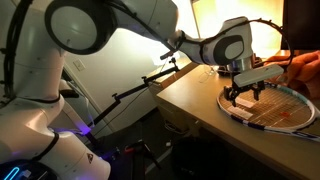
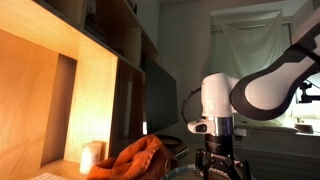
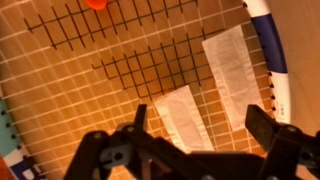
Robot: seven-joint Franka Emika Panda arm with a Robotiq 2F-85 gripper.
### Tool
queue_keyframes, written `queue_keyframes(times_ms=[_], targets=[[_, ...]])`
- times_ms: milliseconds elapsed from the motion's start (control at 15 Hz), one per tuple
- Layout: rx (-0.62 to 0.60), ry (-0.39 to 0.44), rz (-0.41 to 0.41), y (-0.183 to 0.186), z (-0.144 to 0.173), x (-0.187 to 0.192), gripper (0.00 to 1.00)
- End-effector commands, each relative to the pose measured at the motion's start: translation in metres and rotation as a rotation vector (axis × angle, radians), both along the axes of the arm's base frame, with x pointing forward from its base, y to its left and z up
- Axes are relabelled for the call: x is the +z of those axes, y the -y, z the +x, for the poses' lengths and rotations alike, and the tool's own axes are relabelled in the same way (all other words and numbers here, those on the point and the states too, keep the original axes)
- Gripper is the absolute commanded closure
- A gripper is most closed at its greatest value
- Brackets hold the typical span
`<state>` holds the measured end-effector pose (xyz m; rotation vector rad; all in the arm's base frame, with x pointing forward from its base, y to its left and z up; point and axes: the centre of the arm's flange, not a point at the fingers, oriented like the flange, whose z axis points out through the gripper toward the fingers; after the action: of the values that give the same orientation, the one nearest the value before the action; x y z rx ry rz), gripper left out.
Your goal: Drop the box on the racket onto the floor
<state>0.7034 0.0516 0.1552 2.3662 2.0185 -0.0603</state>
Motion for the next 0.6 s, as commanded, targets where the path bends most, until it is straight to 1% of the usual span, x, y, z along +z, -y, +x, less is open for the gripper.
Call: queue_keyframes(times_ms=[0,533], targets=[[0.021,-0.022,0.002,0.000,0.015,0.000,0.00],[0.017,-0.032,-0.005,0.001,0.021,-0.011,0.00]])
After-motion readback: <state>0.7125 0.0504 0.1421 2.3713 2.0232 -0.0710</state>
